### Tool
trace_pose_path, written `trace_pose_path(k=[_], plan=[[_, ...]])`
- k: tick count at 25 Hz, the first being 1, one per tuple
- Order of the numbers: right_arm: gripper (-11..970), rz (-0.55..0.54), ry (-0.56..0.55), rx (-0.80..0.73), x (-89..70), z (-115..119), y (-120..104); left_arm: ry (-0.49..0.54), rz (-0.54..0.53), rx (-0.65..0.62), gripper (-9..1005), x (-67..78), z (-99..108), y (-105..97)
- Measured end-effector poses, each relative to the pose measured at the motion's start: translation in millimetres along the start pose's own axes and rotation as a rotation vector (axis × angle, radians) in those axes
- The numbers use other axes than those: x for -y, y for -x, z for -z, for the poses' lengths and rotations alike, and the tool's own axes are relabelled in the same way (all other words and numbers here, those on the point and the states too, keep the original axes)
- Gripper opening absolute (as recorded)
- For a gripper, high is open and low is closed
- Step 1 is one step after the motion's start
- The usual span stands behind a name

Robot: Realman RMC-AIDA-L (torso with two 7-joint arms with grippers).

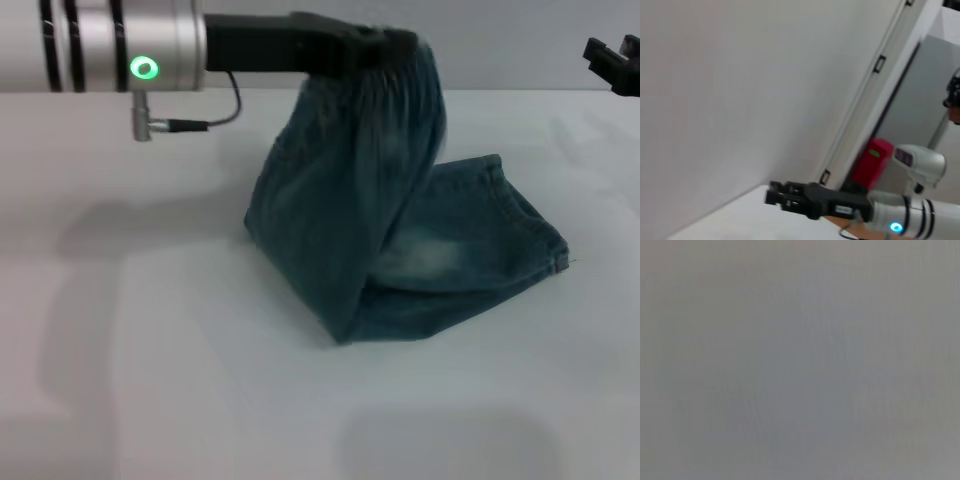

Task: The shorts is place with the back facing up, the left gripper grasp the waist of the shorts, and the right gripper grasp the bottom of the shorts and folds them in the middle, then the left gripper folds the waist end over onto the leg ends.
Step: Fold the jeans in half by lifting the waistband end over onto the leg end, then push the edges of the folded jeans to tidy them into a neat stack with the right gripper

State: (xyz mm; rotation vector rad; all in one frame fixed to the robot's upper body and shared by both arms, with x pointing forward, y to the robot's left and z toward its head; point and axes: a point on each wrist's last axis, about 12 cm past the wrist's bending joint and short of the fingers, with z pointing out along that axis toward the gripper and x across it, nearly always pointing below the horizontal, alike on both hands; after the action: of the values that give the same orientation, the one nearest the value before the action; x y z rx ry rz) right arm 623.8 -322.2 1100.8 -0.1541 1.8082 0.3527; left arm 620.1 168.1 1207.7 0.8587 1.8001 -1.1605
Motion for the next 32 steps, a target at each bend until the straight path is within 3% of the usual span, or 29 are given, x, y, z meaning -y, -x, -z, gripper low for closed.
trace_pose_path(k=[4,11,17,21,22,26,29,32], plan=[[505,0.002,0.005,-0.003,-1.6,-1,0,-0.038,0.011,-0.014,30,5.0,-15,-1],[505,0.003,0.011,-0.003,-3.9,-3,0,-0.053,0.022,0.018,198,6.5,-18,1],[505,0.006,0.057,0.007,-9.4,-3,2,-0.045,0.012,0.111,462,2.5,-1,-7],[505,0.022,0.203,0.042,-23.6,0,10,-0.01,-0.004,0.19,621,-3.4,15,-13],[505,0.032,0.253,0.051,-28.1,1,13,0.062,-0.018,0.281,661,-13.0,37,-18],[505,0.086,0.484,0.068,-50.8,8,31,0.192,-0.032,0.499,760,-26.7,79,-37],[505,0.139,0.673,0.005,-69.7,12,47,0.282,-0.03,0.634,834,-32.3,107,-57],[505,0.217,0.853,-0.13,-93.3,12,63,0.317,-0.04,0.666,841,-32.1,117,-66]])
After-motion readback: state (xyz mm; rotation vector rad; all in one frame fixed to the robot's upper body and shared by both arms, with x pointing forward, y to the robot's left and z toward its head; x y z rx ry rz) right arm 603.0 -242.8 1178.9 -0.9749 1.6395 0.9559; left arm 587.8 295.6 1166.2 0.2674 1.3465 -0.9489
